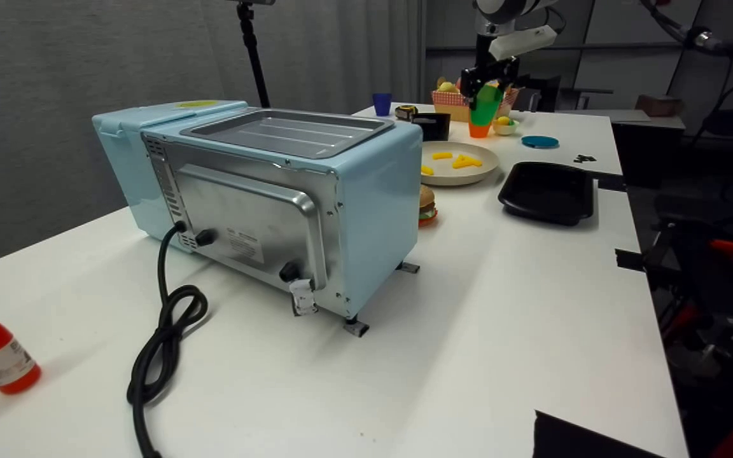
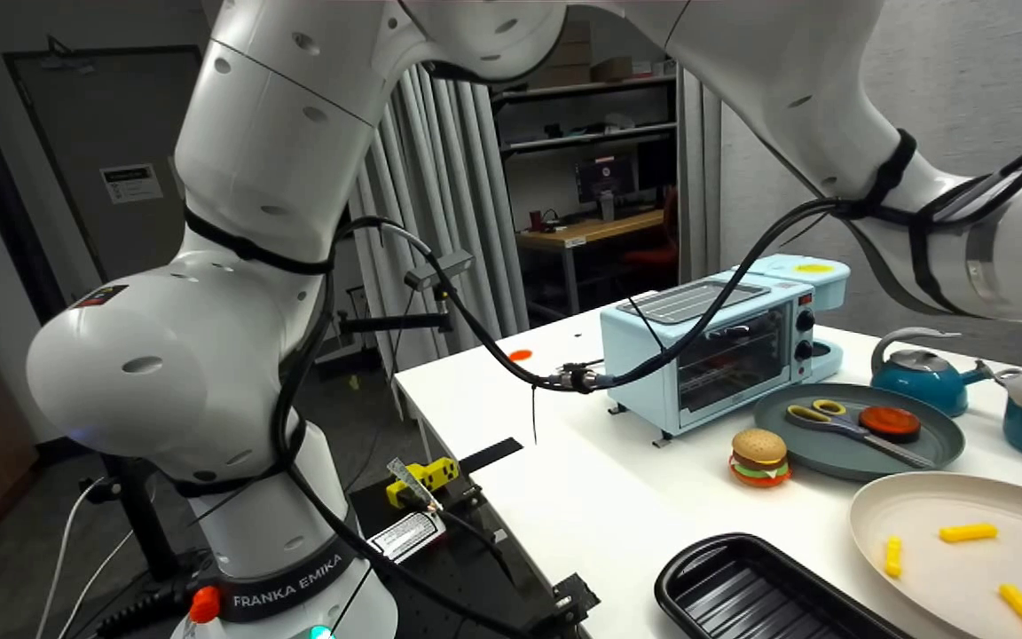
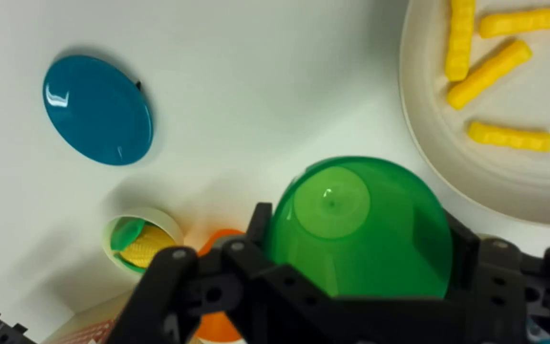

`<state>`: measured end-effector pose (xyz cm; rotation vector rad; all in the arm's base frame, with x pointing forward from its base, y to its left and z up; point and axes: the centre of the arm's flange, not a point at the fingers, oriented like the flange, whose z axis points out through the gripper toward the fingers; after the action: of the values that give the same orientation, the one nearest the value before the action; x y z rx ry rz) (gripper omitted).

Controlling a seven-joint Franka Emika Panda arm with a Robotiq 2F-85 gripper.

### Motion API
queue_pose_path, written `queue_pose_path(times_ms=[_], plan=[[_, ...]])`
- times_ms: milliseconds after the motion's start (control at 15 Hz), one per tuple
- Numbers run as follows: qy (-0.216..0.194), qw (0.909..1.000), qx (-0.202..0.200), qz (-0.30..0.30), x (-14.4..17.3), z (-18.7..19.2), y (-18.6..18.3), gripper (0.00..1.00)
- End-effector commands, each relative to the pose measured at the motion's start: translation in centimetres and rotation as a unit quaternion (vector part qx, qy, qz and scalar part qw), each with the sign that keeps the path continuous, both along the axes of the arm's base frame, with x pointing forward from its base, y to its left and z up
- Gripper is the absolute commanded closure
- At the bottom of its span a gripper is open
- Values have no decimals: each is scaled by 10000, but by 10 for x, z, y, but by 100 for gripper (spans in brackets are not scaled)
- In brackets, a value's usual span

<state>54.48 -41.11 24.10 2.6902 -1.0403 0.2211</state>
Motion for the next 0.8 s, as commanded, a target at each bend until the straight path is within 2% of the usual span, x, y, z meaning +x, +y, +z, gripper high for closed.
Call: queue_pose_path(times_ms=[0,733], plan=[[397,9991,125,-97,-14,-14,-4,47],[1245,9875,798,-542,-47,-54,-11,47]])
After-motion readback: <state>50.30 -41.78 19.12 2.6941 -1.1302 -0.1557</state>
